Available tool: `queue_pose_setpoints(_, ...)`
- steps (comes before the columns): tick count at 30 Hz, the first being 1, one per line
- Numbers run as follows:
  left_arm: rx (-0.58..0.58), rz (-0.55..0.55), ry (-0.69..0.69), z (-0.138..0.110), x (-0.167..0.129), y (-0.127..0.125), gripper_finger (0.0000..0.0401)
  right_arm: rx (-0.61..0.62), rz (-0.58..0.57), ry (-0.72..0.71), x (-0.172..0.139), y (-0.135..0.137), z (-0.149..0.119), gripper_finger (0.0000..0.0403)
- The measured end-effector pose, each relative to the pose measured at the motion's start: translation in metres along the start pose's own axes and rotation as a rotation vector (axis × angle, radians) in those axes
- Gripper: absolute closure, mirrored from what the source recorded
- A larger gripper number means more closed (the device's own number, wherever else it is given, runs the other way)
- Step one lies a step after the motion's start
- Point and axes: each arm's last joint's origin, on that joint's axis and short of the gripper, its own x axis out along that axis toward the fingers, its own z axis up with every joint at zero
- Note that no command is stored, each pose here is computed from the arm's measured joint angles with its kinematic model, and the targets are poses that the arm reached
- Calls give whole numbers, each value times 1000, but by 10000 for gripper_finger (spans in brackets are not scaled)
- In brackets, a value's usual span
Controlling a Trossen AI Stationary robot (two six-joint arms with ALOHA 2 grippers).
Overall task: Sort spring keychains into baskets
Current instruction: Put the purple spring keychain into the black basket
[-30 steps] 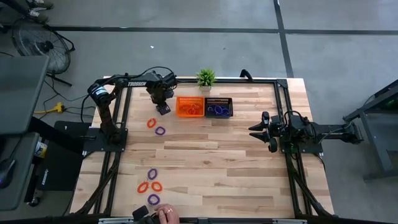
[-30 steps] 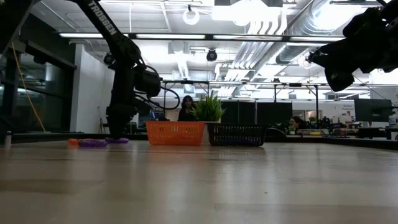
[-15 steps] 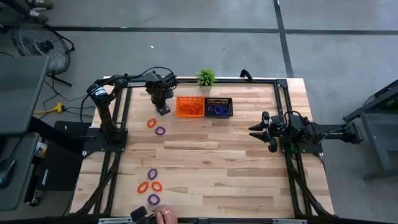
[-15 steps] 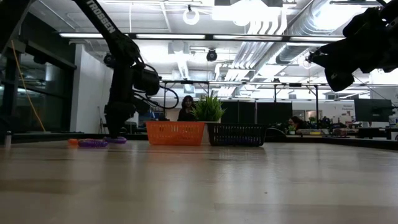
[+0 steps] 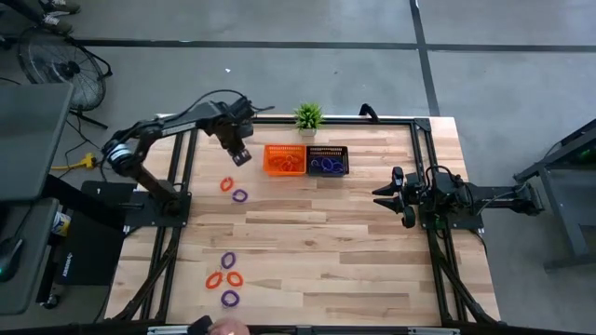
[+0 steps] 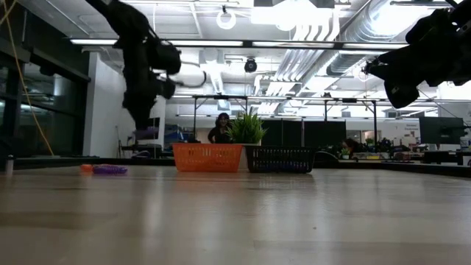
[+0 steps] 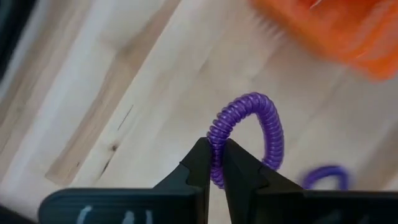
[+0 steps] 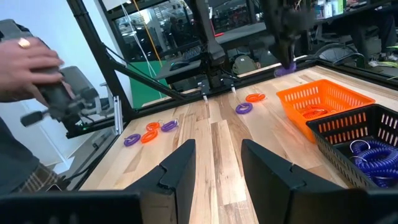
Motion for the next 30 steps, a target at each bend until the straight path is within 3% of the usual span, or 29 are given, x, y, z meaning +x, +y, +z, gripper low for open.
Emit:
queue_pose_setpoints(10,61,-79,-202,32,-49,-35,380,0,1,0,0,0,0,279)
queue_pose_setpoints(21,163,-132,-262,103,-46,-97,380,0,0,0,0,0,0,279)
queue_pose_setpoints(30,67,-91,-263,158,-19,-125,380,0,0,0,0,0,0,279)
